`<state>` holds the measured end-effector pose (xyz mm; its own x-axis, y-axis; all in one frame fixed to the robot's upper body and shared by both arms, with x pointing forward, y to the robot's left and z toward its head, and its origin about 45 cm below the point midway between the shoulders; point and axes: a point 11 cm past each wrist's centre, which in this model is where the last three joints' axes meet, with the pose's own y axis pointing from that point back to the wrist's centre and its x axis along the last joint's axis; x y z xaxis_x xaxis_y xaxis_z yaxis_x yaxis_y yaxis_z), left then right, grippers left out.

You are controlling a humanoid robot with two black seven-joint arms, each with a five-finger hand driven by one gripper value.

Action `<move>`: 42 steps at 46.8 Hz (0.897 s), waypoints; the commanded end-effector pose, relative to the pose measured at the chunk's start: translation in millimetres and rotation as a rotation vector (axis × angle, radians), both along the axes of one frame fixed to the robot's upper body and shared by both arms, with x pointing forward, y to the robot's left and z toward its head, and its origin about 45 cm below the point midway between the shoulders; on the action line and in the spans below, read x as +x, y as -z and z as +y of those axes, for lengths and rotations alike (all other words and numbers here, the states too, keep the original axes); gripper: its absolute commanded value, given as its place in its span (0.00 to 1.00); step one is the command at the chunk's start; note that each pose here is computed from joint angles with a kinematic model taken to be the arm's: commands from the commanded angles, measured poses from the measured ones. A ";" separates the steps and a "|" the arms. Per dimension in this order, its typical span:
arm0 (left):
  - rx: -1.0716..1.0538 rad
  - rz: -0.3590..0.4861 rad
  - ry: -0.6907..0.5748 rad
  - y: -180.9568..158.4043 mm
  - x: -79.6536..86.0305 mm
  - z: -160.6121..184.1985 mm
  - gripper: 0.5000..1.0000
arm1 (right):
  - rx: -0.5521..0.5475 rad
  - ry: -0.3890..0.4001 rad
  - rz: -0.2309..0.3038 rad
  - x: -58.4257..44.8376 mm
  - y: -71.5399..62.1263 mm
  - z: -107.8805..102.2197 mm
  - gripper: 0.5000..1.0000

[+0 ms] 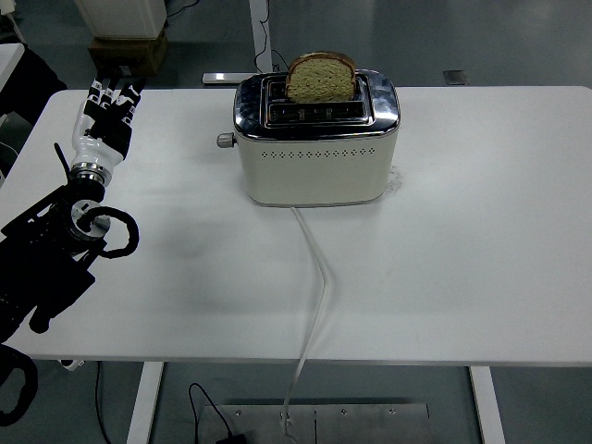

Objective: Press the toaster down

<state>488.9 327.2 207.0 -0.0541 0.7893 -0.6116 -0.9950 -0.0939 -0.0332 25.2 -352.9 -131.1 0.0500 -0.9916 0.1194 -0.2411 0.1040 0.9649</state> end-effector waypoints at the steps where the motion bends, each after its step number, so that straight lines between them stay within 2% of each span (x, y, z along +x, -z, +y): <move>1: 0.004 -0.006 -0.004 -3.9 1.4 2.5 1.00 | -0.001 0.000 0.000 -0.1 0.0 -0.3 1.00; 23: 0.096 -0.012 0.041 -8.5 3.7 -2.5 1.00 | 0.001 0.000 0.000 0.1 0.0 0.3 1.00; 42: 0.262 -0.040 0.160 -14.1 2.1 -3.7 1.00 | -0.001 0.000 0.000 -0.1 0.0 -0.3 1.00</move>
<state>491.7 322.4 219.5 0.0798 0.9158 -0.3937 -0.9961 0.0578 -0.0673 25.1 -353.0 -131.1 0.0500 -0.9915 0.1197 -0.2412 0.1043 0.9649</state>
